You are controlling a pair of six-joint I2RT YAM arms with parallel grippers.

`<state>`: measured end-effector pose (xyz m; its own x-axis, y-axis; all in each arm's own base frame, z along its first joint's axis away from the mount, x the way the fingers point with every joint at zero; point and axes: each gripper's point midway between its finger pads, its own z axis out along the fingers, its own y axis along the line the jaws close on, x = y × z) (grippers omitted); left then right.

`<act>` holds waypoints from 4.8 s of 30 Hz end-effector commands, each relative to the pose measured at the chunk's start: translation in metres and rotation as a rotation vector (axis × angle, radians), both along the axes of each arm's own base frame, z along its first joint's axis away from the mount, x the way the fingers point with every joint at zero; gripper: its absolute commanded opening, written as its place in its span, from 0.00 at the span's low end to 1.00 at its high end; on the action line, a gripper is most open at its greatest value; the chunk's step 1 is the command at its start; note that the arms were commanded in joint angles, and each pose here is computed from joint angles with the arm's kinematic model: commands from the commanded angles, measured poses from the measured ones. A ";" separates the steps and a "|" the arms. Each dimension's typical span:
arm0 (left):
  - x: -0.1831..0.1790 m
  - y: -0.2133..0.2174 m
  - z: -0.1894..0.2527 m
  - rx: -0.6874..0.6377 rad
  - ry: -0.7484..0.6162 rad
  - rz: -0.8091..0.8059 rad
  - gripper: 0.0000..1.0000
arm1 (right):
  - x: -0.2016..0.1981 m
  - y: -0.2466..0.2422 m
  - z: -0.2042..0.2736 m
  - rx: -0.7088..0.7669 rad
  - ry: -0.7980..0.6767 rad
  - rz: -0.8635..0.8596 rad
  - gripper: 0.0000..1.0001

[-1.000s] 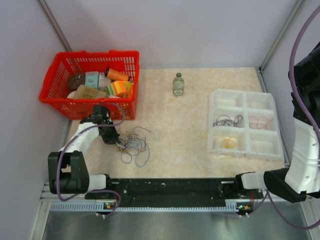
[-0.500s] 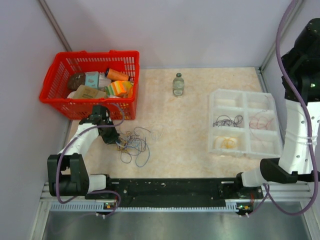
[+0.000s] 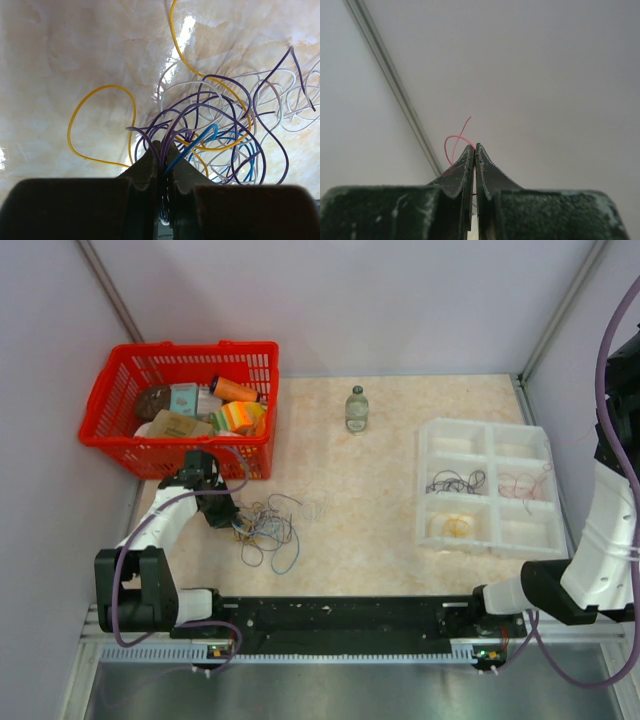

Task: Untangle the cables

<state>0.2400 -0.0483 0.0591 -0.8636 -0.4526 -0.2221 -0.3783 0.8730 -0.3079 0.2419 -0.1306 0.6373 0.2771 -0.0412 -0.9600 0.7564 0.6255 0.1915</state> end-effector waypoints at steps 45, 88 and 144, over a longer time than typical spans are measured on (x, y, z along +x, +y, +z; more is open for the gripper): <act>0.011 -0.006 0.006 -0.018 -0.063 -0.039 0.04 | 0.003 -0.021 -0.015 -0.032 0.030 -0.127 0.00; 0.011 -0.006 0.003 -0.022 -0.055 -0.047 0.05 | 0.041 -0.029 -0.108 0.082 0.179 -0.136 0.00; 0.012 -0.010 0.013 -0.043 -0.088 -0.051 0.14 | 0.034 0.014 -0.452 0.712 1.097 0.155 0.68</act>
<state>0.2420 -0.0525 0.0596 -0.8701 -0.4408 -0.2206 -0.3584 0.8730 -0.3308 0.3059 -0.1240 0.1518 -0.7060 0.5292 -0.4707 0.6590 0.7343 -0.1629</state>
